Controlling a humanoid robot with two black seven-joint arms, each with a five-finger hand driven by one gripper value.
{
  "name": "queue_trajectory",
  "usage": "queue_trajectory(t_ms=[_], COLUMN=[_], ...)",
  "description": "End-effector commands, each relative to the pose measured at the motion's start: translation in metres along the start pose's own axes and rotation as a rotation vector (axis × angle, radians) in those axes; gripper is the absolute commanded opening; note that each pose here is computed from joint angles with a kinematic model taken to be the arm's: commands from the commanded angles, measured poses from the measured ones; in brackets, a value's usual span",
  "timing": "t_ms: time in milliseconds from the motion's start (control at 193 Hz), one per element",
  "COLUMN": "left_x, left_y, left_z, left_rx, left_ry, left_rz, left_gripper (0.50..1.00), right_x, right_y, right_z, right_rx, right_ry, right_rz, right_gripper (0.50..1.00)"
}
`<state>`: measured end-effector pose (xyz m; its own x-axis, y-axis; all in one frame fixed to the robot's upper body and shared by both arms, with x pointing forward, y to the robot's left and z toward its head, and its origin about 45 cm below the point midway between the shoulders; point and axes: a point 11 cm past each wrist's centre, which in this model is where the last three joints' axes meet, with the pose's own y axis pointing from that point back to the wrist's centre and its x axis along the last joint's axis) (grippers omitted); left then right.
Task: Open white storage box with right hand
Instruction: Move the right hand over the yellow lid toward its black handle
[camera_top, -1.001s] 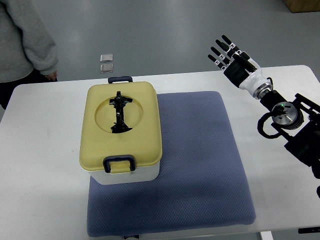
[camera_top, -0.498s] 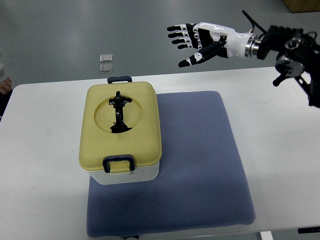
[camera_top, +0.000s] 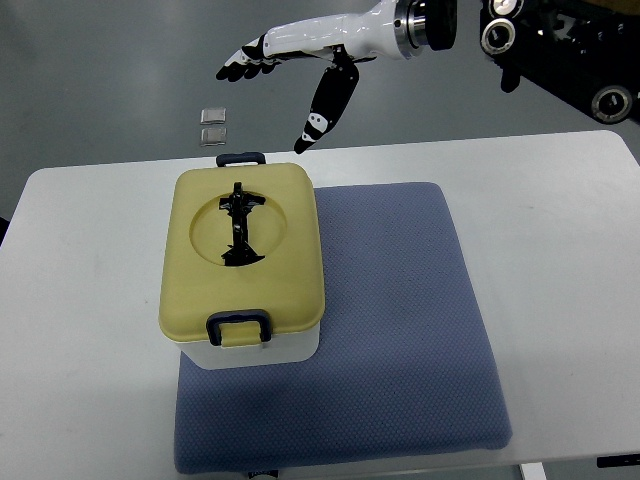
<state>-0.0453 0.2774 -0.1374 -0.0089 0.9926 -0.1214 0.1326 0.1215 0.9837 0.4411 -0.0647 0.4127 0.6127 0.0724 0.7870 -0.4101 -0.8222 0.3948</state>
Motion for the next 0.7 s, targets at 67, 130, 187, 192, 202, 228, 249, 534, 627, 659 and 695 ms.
queue_trajectory(t_ms=[67, 130, 187, 192, 202, 228, 249, 534, 627, 659, 695], left_x=[0.001, 0.000, 0.000, 0.000, 0.001, 0.001, 0.001, 0.002, 0.002, 0.002, 0.002], left_y=[0.000, 0.000, 0.000, 0.000, 0.000, 0.000, 0.000, 0.000, 0.000, 0.000, 0.000], left_z=[0.000, 0.000, 0.000, 0.000, 0.000, 0.000, 0.000, 0.000, 0.000, 0.000, 0.000], left_rx=[0.001, 0.001, 0.001, 0.001, 0.001, 0.001, 0.001, 0.001, 0.001, 0.001, 0.001], left_ry=[-0.001, -0.001, -0.001, -0.001, -0.001, -0.001, -0.002, -0.002, -0.002, -0.002, 0.000], left_rz=[0.003, 0.001, 0.001, 0.001, 0.003, 0.002, 0.003, 0.004, 0.004, 0.006, 0.006], left_gripper=[1.000, 1.000, 1.000, 1.000, 1.000, 1.000, 1.000, 1.000, 1.000, 1.000, 1.000], right_x=[-0.014, -0.021, -0.025, -0.025, -0.026, -0.031, -0.033, -0.051, -0.055, -0.056, -0.056], right_y=[-0.009, -0.013, -0.014, -0.014, -0.015, -0.017, -0.018, -0.034, -0.041, -0.042, -0.043], right_z=[0.003, 0.005, 0.006, 0.006, 0.006, 0.007, 0.008, 0.002, -0.002, -0.002, -0.002], right_rx=[-0.013, -0.013, -0.012, -0.012, -0.011, -0.008, -0.006, 0.028, 0.044, 0.046, 0.048], right_ry=[0.021, 0.013, 0.007, 0.007, 0.005, -0.003, -0.008, -0.033, -0.041, -0.042, -0.044], right_rz=[-0.038, -0.052, -0.058, -0.058, -0.060, -0.066, -0.070, -0.090, -0.075, -0.070, -0.060], right_gripper=[0.950, 0.950, 0.950, 0.950, 0.952, 0.952, 0.950, 0.950, 0.950, 0.950, 0.950])
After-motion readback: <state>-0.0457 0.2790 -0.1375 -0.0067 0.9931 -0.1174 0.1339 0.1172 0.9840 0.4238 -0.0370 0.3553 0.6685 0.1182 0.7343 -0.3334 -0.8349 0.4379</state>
